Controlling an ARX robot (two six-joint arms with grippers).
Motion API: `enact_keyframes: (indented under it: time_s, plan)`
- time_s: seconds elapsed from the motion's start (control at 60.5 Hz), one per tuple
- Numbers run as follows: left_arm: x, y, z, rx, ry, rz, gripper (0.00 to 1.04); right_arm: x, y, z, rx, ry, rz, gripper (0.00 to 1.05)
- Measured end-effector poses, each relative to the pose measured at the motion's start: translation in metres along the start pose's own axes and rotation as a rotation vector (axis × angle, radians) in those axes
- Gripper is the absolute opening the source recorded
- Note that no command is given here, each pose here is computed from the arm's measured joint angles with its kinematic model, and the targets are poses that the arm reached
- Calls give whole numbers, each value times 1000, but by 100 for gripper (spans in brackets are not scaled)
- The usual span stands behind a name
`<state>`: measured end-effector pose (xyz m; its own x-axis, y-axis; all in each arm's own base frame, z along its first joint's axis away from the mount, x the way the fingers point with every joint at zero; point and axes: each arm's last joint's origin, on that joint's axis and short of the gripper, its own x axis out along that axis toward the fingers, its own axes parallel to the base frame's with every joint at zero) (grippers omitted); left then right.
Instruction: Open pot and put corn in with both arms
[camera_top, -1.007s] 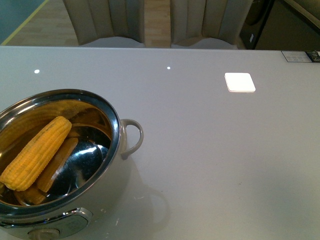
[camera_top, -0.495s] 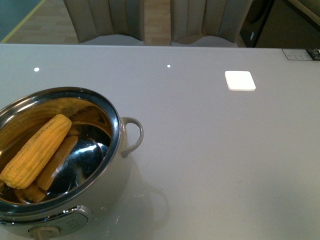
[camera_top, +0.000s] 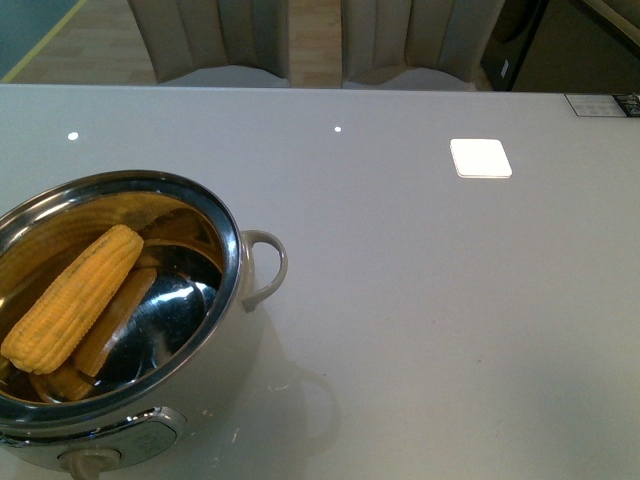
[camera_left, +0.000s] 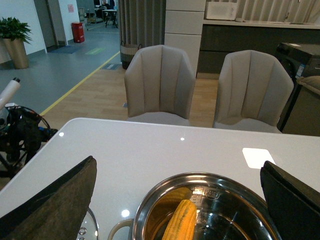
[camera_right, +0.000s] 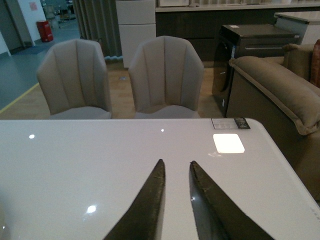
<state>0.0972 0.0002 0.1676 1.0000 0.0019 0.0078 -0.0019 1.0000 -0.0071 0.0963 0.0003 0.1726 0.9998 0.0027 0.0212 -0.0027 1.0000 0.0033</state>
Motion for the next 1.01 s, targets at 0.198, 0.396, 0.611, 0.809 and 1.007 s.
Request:
enact_keyframes:
  time_s: [0.198, 0.396, 0.611, 0.809, 1.007]
  plan:
    - [0, 0, 0, 0, 0, 0, 98, 0, 0, 0, 0, 0, 0, 59]
    - [0, 0, 0, 0, 0, 0, 98, 0, 0, 0, 0, 0, 0, 93]
    - [0, 0, 0, 0, 0, 0, 98, 0, 0, 0, 0, 0, 0, 96]
    - [0, 0, 0, 0, 0, 0, 98, 0, 0, 0, 0, 0, 0, 96]
    - [0, 0, 0, 0, 0, 0, 98, 0, 0, 0, 0, 0, 0, 96]
